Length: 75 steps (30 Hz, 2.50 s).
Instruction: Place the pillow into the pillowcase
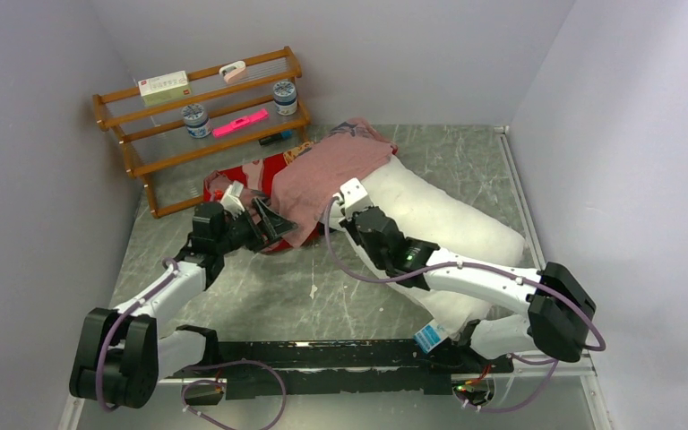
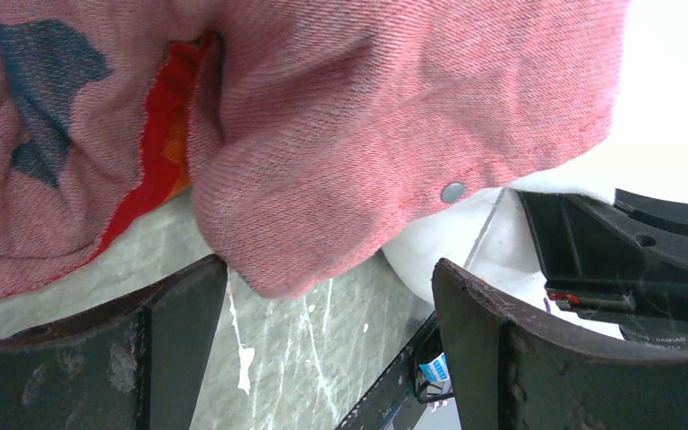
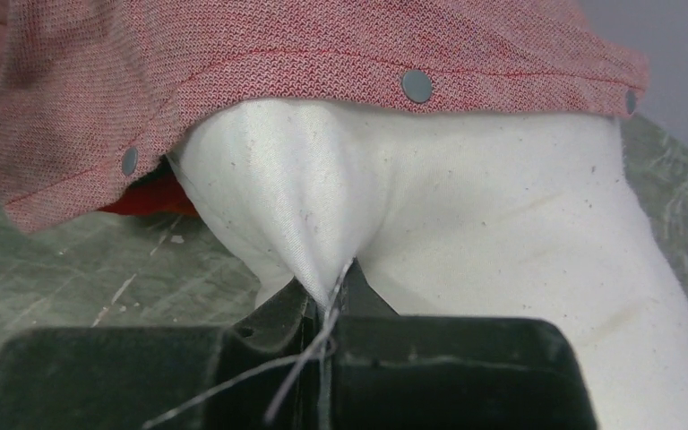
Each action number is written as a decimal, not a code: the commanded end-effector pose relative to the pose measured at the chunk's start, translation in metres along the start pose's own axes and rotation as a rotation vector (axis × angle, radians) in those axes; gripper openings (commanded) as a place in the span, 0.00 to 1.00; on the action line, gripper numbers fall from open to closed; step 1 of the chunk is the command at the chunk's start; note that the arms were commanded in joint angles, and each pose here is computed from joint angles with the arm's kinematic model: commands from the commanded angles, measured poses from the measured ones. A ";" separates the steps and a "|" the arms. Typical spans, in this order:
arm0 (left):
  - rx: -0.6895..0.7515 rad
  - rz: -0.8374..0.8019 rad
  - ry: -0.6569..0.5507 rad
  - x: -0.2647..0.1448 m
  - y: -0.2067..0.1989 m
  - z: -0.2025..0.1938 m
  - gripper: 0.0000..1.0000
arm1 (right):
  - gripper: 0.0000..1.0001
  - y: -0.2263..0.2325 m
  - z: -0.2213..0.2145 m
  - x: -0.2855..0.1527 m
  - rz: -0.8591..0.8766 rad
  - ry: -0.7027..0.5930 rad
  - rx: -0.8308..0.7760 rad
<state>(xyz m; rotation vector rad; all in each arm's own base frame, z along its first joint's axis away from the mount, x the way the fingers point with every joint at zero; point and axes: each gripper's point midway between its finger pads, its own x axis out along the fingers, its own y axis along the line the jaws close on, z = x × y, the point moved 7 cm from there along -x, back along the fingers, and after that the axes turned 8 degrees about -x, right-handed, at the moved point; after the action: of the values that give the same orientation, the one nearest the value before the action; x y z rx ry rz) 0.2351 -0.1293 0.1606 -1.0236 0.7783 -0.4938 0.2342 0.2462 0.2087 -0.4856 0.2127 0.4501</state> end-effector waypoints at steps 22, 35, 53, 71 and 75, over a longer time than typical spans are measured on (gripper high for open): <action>0.180 -0.310 -0.052 0.014 -0.168 0.004 0.05 | 0.00 -0.048 0.064 -0.012 -0.045 -0.314 0.630; 0.234 -0.419 0.148 0.014 -0.207 -0.078 0.05 | 0.00 -0.088 0.103 0.009 -0.212 -0.410 0.928; 0.448 -0.165 -0.021 -0.021 -0.213 -0.057 0.62 | 0.07 -0.017 0.015 -0.057 0.443 -0.442 0.332; 0.734 0.221 -0.101 0.044 -0.206 0.013 0.82 | 0.91 -0.079 0.055 -0.069 0.157 -0.160 0.433; 0.773 0.212 -0.050 0.067 -0.197 0.016 0.83 | 0.96 -0.083 0.038 -0.064 0.128 -0.057 0.358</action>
<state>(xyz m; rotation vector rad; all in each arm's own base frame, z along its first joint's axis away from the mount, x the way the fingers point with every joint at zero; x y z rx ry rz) 0.2766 -0.2497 0.3072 -0.2696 0.6060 -0.4492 0.2154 0.1930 0.3113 0.0171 0.1519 0.6352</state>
